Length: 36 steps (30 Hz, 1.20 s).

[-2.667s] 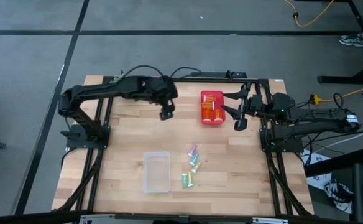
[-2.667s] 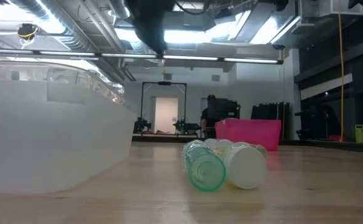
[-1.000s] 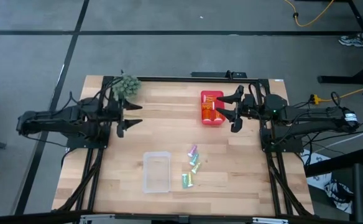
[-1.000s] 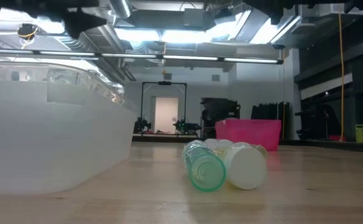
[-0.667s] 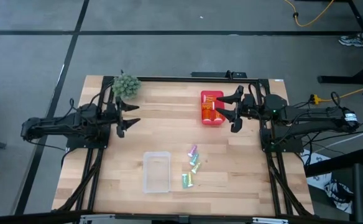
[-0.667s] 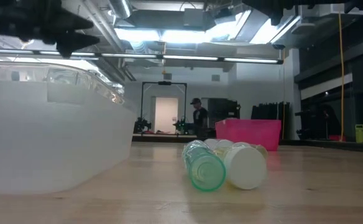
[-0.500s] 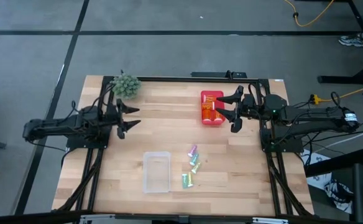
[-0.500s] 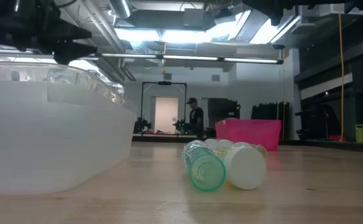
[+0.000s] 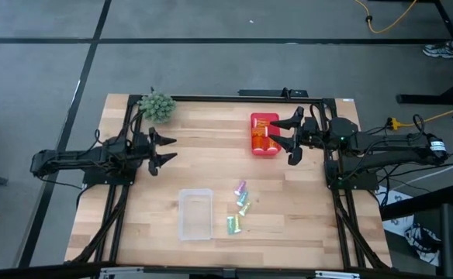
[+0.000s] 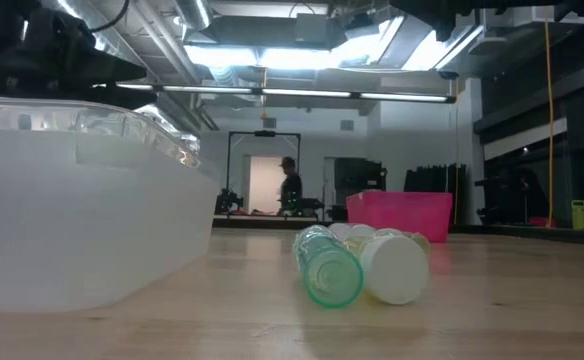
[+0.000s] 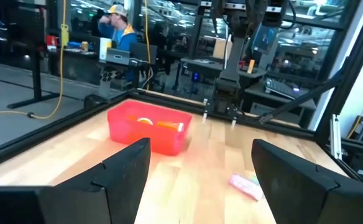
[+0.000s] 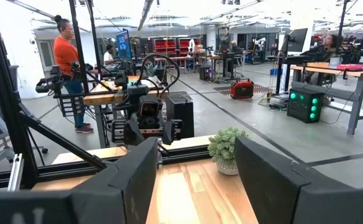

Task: Pick and place medicine bottles into bin by pill shape (circle, oval)
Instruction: Put the small purple pill bottle into the transparent bin

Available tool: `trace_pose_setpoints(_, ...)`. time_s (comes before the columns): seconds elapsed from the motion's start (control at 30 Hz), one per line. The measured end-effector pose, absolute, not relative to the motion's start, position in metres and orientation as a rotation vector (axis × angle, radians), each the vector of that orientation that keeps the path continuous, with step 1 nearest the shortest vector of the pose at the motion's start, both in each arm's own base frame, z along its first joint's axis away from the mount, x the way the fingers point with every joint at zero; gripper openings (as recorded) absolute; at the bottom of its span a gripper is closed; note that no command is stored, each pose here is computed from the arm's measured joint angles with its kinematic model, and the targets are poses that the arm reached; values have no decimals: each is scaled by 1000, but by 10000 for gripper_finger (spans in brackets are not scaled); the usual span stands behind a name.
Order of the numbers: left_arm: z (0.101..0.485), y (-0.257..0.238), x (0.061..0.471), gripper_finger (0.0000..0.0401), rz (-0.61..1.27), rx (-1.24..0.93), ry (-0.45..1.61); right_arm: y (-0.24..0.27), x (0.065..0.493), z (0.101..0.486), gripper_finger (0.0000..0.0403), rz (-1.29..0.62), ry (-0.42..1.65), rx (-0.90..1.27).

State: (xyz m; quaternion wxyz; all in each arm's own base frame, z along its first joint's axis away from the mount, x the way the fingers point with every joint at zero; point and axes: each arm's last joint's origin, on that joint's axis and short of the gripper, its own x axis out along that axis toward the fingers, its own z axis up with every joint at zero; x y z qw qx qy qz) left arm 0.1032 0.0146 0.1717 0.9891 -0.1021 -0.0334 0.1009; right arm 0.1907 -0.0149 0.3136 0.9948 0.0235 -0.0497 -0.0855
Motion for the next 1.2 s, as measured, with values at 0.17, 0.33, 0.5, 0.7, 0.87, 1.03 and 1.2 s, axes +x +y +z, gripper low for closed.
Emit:
trace_pose_setpoints(0.17, 169, 12, 104, 273, 173, -173, -36, -15, 191, 314, 217, -171, -99, 47)
trace_pose_setpoints(0.33, 159, 10, 104, 273, 164, -172, 68, -15, 191, 313, 217, -172, -95, 47)
trace_pose_setpoints(0.5, 159, 10, 104, 273, 153, -165, 75, -15, 191, 313, 217, -172, -92, 47)
trace_pose_setpoints(0.7, 159, 10, 104, 273, 153, -147, 77, -15, 191, 313, 217, -172, -90, 46)
trace_pose_setpoints(0.87, 159, 10, 104, 273, 153, -147, 77, -15, 191, 311, 217, -172, -71, 44)
trace_pose_setpoints(1.03, 159, 10, 104, 273, 153, -147, 77, -15, 191, 305, 217, -174, -8, 17)
trace_pose_setpoints(1.2, 159, 10, 104, 273, 154, -144, 77, -15, 197, 295, 217, -175, 70, 41)
